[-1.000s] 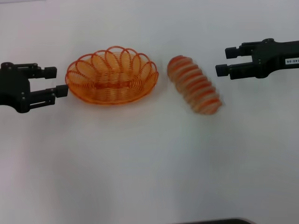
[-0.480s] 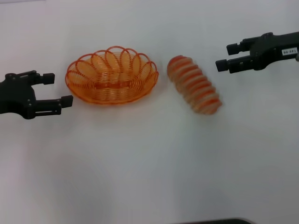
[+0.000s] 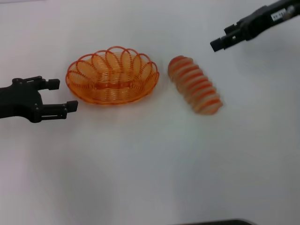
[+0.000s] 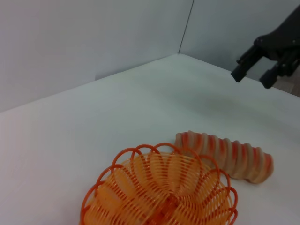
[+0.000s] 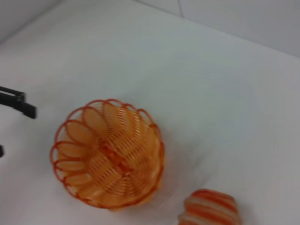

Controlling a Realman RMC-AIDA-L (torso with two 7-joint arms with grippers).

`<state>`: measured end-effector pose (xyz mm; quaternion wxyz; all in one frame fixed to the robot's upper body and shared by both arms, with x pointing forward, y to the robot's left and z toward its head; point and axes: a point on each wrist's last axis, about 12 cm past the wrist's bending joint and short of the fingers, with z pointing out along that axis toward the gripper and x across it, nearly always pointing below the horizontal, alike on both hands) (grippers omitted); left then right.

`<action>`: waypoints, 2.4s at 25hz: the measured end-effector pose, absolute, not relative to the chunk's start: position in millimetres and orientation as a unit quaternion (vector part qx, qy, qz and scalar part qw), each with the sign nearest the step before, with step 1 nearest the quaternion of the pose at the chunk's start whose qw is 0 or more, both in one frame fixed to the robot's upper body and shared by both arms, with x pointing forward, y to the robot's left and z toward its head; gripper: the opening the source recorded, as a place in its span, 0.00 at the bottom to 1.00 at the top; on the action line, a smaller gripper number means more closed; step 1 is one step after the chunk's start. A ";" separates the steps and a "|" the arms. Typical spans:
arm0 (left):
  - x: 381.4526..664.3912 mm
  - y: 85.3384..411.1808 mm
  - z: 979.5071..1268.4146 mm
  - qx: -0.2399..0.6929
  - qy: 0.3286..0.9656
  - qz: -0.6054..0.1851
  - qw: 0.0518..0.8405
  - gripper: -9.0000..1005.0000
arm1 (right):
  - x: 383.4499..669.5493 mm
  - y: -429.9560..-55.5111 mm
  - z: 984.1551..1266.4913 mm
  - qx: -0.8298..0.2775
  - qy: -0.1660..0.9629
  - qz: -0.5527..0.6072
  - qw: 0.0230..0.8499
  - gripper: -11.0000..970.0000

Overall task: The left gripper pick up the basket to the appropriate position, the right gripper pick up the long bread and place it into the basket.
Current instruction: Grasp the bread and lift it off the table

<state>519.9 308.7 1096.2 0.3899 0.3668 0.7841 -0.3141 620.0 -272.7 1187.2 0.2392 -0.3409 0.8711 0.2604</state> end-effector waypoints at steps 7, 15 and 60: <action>520.3 310.1 1097.5 0.367 0.785 -0.312 0.390 0.86 | 639.0 -243.9 1204.7 -0.300 0.908 0.213 0.200 0.68; 524.8 309.7 1100.8 0.373 0.782 -0.306 0.394 0.86 | 645.4 -225.3 1207.3 -0.268 0.930 0.181 0.177 0.67; 542.6 294.4 1107.0 0.394 0.777 -0.284 0.401 0.86 | 638.6 -177.9 1137.2 -0.203 0.965 0.134 0.094 0.88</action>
